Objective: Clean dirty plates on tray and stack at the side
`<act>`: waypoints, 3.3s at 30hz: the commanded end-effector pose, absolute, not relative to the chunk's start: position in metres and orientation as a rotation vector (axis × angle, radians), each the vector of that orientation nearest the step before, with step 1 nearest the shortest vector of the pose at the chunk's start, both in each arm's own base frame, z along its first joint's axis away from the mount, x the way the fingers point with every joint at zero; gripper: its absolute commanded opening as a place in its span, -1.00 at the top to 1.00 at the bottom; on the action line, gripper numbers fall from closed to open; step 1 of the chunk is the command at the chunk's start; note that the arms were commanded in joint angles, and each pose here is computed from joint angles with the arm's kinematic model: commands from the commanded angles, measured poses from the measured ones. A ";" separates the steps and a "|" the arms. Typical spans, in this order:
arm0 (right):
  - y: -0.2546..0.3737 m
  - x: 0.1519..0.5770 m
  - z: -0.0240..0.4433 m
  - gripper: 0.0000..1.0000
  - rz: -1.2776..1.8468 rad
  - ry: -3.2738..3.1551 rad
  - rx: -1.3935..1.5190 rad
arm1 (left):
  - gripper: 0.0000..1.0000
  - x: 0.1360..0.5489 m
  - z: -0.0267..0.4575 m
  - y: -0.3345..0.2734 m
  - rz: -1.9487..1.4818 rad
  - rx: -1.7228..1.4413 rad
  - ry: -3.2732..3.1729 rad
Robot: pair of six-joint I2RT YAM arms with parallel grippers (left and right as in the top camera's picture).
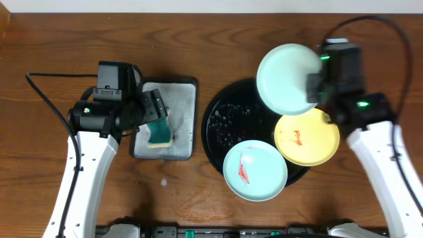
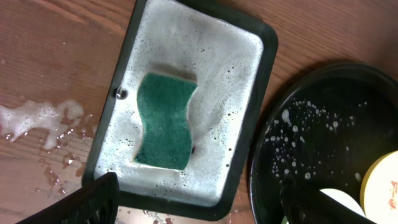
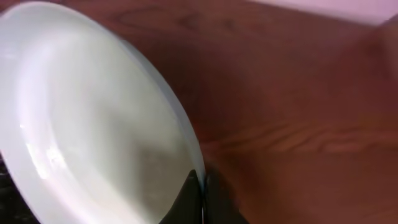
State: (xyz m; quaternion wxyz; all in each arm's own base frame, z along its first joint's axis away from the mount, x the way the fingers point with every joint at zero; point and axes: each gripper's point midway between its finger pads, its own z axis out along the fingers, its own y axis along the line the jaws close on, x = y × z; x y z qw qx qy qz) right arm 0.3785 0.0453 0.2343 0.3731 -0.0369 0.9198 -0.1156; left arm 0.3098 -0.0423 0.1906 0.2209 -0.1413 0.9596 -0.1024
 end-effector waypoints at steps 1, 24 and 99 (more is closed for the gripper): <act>0.050 0.379 0.255 0.97 -0.653 2.225 -0.188 | -0.66 0.311 0.194 -0.042 -0.282 -0.379 2.648; 0.108 0.358 0.283 0.98 -0.803 2.020 -0.253 | -0.66 0.311 0.194 -0.042 -0.282 -0.379 2.648; 0.106 0.177 0.016 0.85 0.264 3.250 0.141 | -0.67 0.311 0.194 -0.042 -0.282 -0.379 2.648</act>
